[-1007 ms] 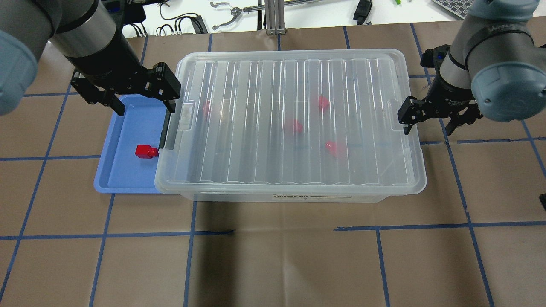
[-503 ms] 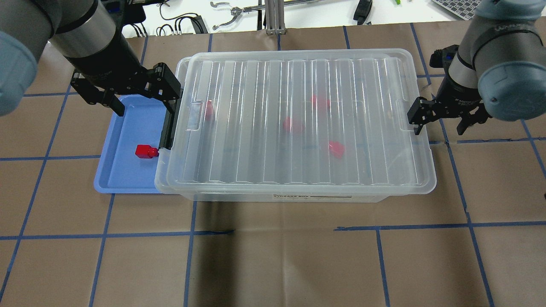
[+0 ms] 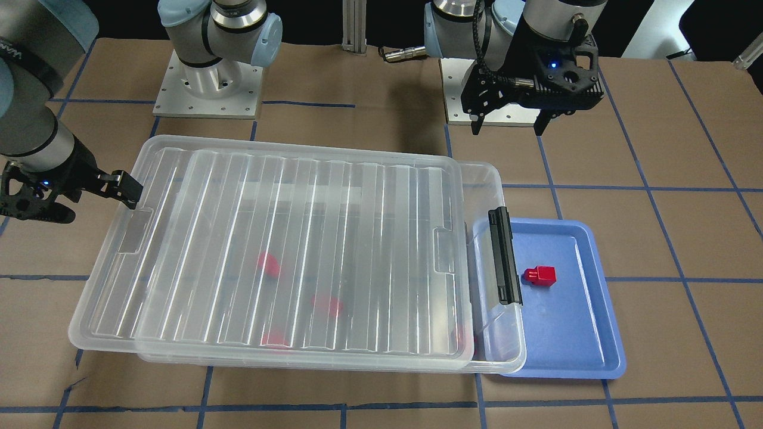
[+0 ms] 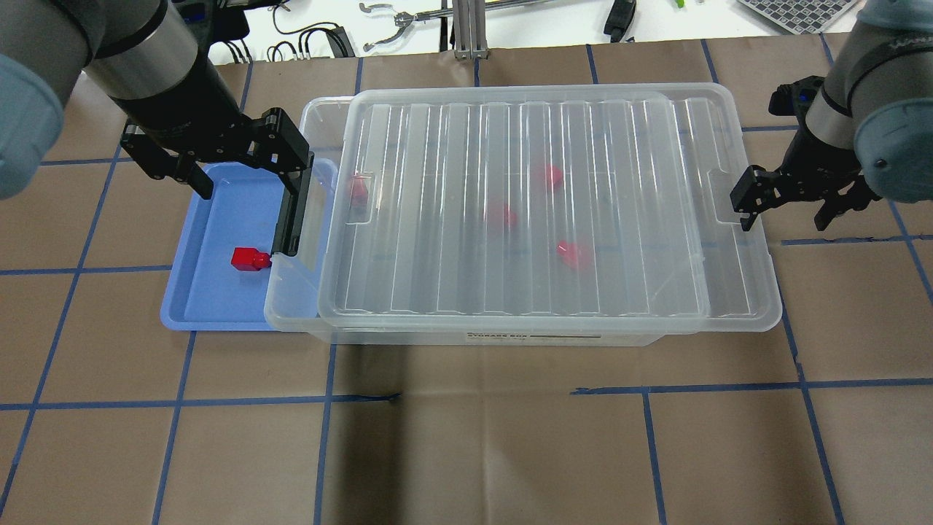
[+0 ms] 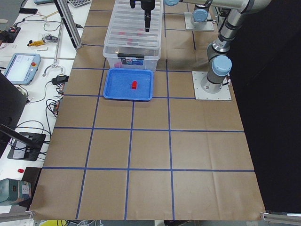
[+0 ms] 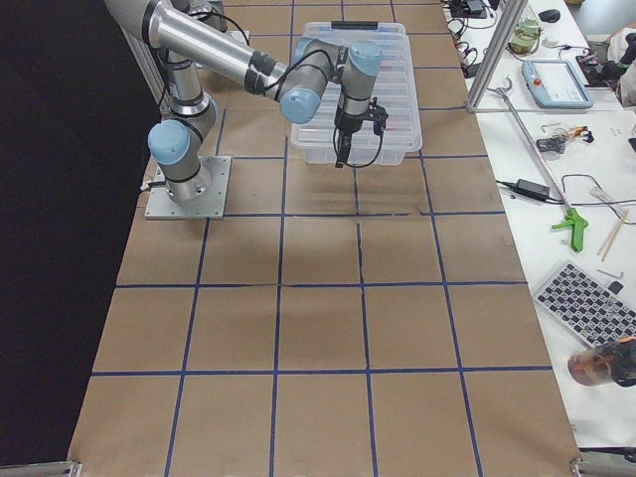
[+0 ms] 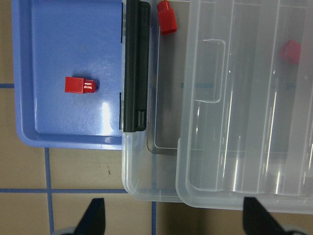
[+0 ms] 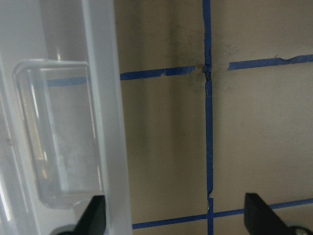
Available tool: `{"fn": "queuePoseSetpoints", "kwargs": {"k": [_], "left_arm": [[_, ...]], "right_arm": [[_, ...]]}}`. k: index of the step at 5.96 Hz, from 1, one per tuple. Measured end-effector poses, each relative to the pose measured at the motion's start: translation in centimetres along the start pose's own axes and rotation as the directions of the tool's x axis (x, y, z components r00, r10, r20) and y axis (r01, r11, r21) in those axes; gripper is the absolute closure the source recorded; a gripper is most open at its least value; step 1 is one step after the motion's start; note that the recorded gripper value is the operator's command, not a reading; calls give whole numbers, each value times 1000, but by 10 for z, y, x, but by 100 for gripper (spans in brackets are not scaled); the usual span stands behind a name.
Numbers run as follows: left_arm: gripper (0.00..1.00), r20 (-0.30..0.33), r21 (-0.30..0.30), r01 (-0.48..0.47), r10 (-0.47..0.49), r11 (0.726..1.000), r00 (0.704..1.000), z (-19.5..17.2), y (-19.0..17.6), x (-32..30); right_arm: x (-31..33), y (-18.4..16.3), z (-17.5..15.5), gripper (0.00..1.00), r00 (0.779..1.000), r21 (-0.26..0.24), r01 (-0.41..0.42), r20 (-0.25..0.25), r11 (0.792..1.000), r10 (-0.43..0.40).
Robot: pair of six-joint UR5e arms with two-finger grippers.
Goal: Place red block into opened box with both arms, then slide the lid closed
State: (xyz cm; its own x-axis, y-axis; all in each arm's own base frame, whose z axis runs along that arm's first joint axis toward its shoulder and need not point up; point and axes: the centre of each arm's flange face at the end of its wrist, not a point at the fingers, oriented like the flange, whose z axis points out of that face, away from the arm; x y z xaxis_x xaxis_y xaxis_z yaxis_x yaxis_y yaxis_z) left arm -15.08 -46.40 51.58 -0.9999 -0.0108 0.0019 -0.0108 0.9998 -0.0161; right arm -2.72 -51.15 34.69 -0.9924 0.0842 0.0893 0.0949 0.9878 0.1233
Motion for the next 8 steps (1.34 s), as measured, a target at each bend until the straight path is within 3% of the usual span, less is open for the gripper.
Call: {"fn": "queuePoseSetpoints", "kwargs": {"k": [2,5,8], "left_arm": [[2,1,0,-2,2,1000,1000,0,0,0],[2,1,1,-4,4,1000,1000,-1,1,0],[2,2,0,-38,38,999,999,0,1,-1]], "right_arm": [[21,-1,2,0,1000,-3,-9,3,1000,9],[48,-2,0,0,999,16,9,-39,1000,-9],[79,-3,5,0,999,10,2,-35,1000,-1]]}}
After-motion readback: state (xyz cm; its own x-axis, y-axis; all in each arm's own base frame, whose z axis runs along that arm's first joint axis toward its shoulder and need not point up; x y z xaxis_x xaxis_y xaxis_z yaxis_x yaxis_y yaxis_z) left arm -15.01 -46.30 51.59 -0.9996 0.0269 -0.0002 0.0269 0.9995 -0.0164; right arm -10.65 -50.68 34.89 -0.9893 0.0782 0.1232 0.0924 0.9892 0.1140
